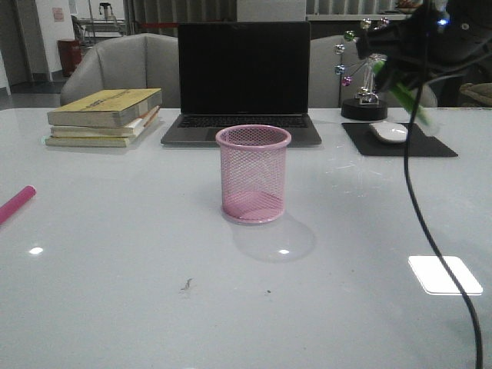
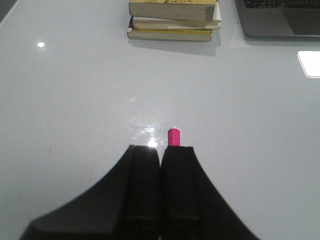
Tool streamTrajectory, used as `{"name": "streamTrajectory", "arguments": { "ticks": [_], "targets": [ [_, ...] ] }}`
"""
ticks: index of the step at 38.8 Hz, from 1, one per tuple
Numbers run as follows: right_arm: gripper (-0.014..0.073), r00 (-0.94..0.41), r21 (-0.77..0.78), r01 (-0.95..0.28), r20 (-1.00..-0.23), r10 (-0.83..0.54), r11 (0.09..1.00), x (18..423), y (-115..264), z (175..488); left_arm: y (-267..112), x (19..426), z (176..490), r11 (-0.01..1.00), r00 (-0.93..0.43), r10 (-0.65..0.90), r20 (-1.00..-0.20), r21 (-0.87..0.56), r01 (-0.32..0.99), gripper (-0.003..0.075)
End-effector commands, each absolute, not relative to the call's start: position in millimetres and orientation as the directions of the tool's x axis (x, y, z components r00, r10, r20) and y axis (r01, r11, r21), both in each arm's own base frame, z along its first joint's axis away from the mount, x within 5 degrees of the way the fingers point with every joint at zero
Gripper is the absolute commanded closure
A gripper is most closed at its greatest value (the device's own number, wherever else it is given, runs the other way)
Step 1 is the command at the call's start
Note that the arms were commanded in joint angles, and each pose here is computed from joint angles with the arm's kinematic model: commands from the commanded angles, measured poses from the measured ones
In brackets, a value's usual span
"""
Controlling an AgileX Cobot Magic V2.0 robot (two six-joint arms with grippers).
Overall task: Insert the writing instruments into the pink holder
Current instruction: 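Lift the green marker with the right gripper toward the pink holder, then lower the green marker into the pink holder and open the right gripper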
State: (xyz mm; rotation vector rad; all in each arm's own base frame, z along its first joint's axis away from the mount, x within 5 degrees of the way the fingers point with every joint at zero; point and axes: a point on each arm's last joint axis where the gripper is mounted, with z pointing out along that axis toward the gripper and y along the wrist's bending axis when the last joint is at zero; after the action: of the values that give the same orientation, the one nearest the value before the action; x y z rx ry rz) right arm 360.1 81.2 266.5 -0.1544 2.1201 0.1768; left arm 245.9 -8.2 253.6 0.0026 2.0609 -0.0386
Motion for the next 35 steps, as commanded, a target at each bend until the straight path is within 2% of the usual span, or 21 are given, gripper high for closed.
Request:
{"name": "streamTrajectory", "arguments": {
  "ticks": [1,10,17,25,35],
  "targets": [
    [0.0505,-0.291,0.058,-0.261,-0.957,-0.021,0.964,353.7,102.4,312.3,-7.3,250.6,275.1,0.999,-0.350,-0.034,-0.936,-0.040,0.010,0.0628],
    [0.0505,-0.103,0.061,-0.397,-0.994,0.022,0.916,340.8,149.1,330.0,-7.4,248.9,274.8,0.999,-0.363,-0.033,-0.931,-0.040,0.011,0.0628],
    [0.0505,0.073,0.062,-0.458,-0.992,0.107,0.887,337.8,170.4,339.3,-7.3,246.6,278.1,0.999,-0.354,-0.034,-0.935,-0.040,0.011,0.0628],
    [0.0505,0.193,0.059,-0.516,-0.964,0.183,0.855,349.1,191.4,316.8,-7.2,243.4,282.9,0.999,-0.335,-0.034,-0.942,-0.040,0.012,0.0628],
    [0.0531,0.173,0.069,-0.541,-0.966,0.192,0.838,365.4,203.8,272.5,-7.1,239.7,288.7,0.999,-0.312,-0.035,-0.950,-0.041,0.013,0.0628]
  ]
}}
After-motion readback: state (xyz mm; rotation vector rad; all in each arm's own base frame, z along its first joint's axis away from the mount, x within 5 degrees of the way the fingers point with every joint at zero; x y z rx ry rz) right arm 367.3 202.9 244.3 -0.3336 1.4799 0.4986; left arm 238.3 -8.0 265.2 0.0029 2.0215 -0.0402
